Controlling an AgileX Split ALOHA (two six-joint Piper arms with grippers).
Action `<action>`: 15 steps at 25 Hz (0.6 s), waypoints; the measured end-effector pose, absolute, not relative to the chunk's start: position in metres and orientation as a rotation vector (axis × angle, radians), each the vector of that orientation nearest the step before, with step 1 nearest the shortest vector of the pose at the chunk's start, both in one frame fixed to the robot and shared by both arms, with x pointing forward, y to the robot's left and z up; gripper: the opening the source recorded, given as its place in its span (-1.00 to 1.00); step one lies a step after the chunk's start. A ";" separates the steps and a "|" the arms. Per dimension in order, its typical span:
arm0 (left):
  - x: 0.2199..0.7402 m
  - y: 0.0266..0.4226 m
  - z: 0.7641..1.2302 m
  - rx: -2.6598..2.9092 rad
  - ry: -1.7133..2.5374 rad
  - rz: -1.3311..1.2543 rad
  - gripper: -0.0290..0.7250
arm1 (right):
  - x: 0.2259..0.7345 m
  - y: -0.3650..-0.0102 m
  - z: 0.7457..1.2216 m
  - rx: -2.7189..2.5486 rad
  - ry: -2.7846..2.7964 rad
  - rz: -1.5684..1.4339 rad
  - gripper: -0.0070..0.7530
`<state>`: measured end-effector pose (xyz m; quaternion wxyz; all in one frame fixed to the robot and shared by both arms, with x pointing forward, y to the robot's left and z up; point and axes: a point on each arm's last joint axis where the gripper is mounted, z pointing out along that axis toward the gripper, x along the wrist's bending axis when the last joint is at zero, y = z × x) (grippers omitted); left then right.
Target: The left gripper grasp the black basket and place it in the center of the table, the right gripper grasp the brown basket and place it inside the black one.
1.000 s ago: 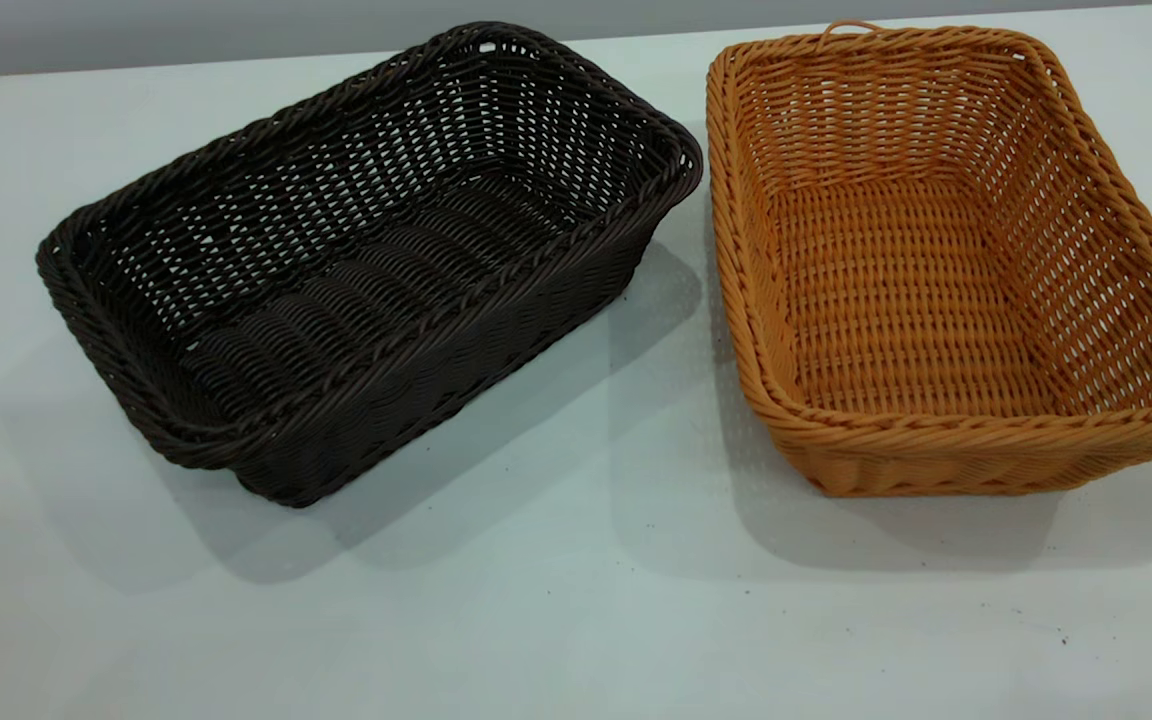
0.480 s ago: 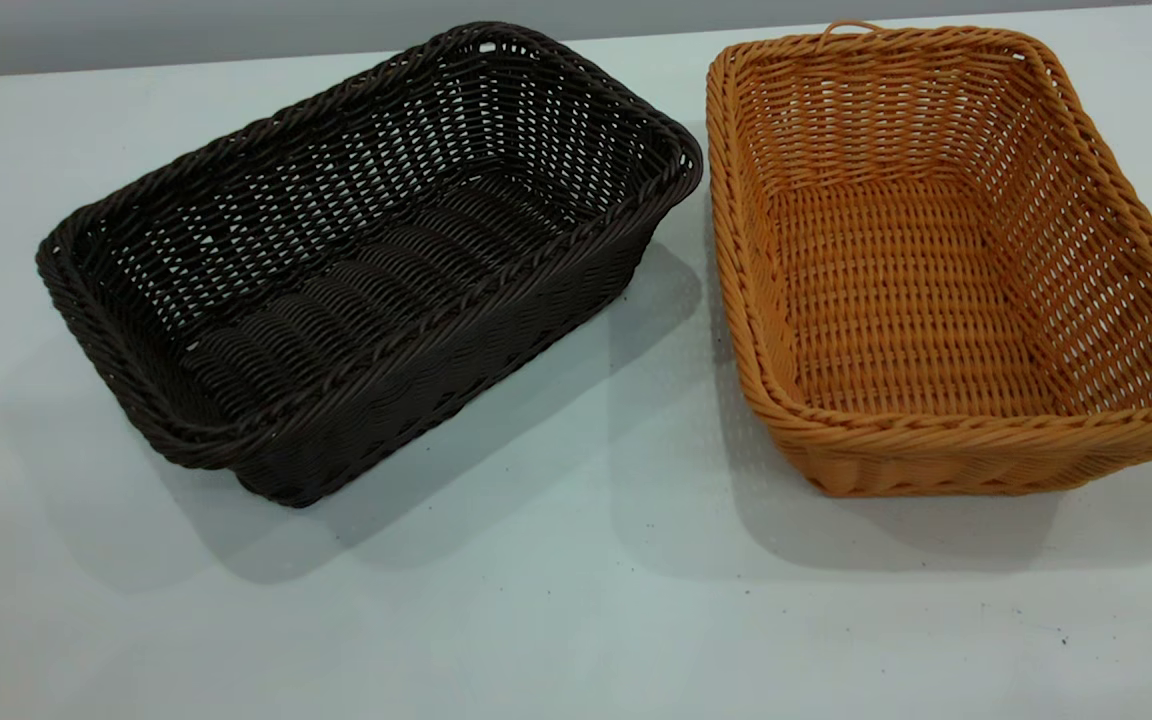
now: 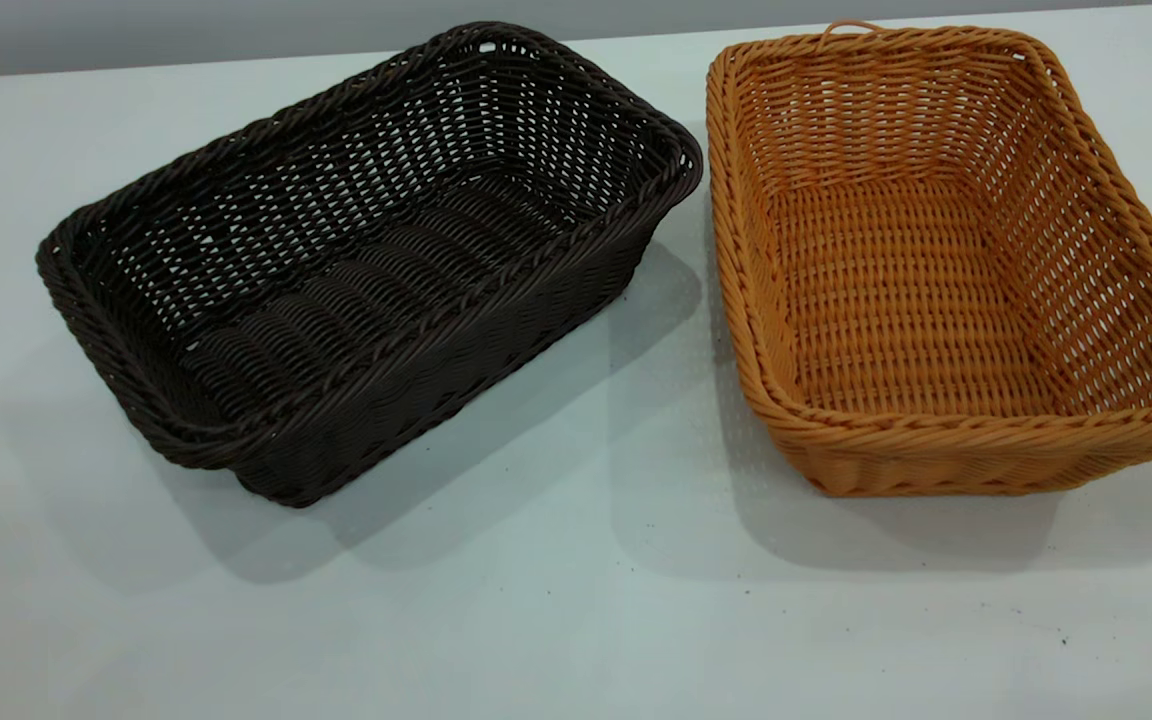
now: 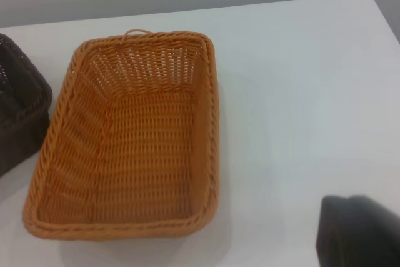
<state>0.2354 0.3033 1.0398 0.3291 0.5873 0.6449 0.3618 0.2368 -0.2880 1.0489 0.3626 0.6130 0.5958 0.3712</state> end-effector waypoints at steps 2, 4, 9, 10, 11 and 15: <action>0.235 0.303 1.040 1.535 1.685 0.939 -0.92 | 0.237 -0.286 1.049 1.589 1.534 0.988 -0.97; 0.236 0.301 1.040 1.531 1.679 0.919 -0.92 | 0.237 -0.285 1.049 1.592 1.538 1.010 -0.97; 0.237 0.299 1.042 1.508 1.641 0.917 -0.92 | 0.237 -0.285 1.049 1.591 1.536 0.999 -0.97; 0.238 0.299 1.043 1.518 1.621 0.925 -0.92 | 0.237 -0.285 1.049 1.595 1.533 1.002 -0.96; 0.238 0.298 1.043 1.535 1.607 0.925 -0.92 | 0.237 -0.285 1.050 1.597 1.531 1.007 -0.94; 0.237 0.290 1.047 1.608 1.488 0.903 -0.92 | 0.239 -0.282 1.052 1.597 1.558 1.042 -0.72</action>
